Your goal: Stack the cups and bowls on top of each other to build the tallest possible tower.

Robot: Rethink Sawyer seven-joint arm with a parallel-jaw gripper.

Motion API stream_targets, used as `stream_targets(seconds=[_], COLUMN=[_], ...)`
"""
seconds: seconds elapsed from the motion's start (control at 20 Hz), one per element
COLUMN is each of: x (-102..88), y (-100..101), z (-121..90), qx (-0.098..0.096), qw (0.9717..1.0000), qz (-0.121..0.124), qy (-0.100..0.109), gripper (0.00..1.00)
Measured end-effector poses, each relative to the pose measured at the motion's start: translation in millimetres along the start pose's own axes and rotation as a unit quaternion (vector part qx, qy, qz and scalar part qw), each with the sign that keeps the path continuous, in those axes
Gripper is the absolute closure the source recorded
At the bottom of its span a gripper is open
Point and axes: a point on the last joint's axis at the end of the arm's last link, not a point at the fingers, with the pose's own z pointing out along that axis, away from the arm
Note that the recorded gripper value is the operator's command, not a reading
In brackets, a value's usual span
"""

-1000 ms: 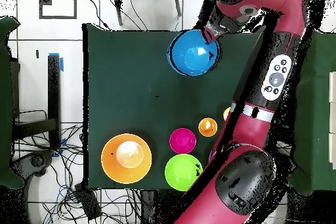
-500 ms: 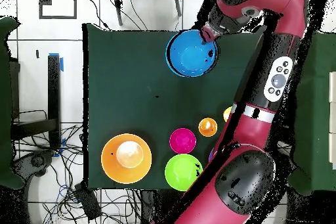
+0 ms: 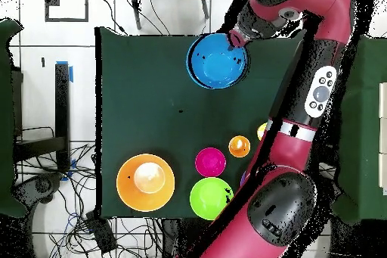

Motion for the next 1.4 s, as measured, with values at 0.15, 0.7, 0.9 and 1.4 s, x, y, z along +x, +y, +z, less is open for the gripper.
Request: stream_targets(seconds=[0.15, 0.7, 0.9, 1.4], x=[-0.5, 12.3, 13.3, 12.1], y=[0.3, -10.5, -13.2, -13.5], z=[3.6, 29.3, 34.7, 34.5], qx=[-0.007, -0.019, -0.018, -0.017], qw=[1.0000, 0.9997, 0.9997, 0.9998], qz=[-0.003, 0.009, 0.010, 0.010], qy=[-0.004, 0.012, 0.010, 0.007], gripper=[1.00, 1.00, 1.00, 1.00])
